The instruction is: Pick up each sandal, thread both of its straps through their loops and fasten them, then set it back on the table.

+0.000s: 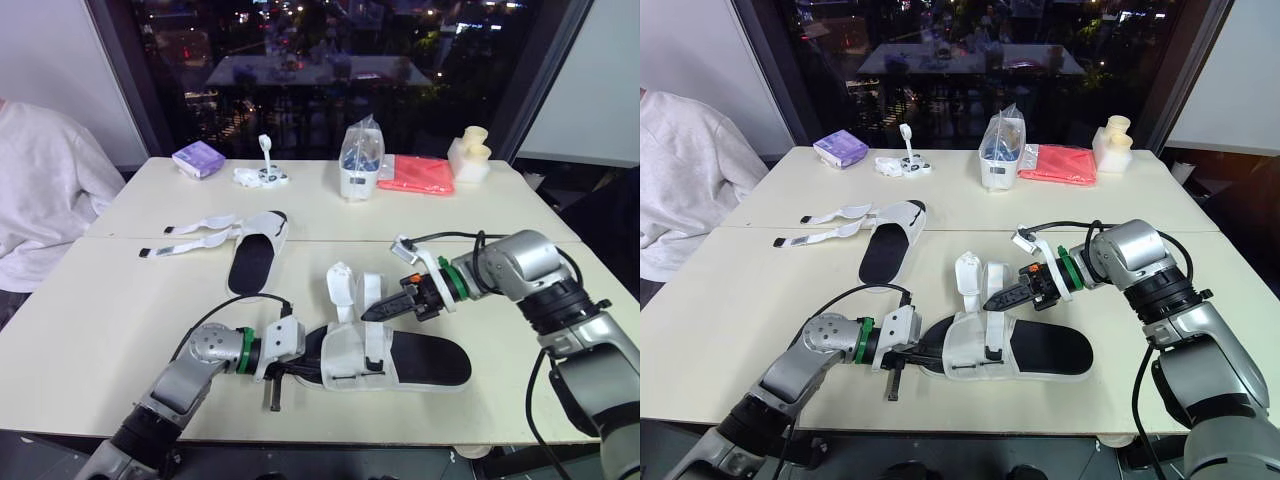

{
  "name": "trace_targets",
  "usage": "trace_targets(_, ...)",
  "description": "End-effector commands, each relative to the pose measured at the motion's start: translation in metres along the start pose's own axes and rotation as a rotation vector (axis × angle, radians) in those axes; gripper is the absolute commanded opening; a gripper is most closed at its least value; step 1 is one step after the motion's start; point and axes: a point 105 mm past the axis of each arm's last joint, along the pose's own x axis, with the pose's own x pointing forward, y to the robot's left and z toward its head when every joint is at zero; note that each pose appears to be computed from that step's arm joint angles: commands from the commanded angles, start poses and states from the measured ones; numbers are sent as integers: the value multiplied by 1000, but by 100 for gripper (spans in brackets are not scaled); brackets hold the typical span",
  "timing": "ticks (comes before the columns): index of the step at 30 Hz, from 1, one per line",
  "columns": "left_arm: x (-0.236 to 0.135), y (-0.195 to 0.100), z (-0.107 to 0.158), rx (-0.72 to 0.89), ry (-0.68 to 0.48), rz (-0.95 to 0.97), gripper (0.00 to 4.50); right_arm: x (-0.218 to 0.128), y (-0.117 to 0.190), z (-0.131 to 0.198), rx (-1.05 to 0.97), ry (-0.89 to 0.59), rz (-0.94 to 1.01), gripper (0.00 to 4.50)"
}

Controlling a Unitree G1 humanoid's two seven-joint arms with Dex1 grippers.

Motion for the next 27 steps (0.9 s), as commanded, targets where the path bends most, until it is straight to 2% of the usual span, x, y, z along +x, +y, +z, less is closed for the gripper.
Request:
trace_targets(1,7,-16,-27,-72,91,-52,0,1,8,2,-42,13,26,5)
trace_targets(15,9,-16,-28,-73,88,-47,0,13,21,-9,-86,50,55,5)
trace_targets(27,11,-16,-27,-77,80,-42,0,15,12,-22,-301,63,-70,5)
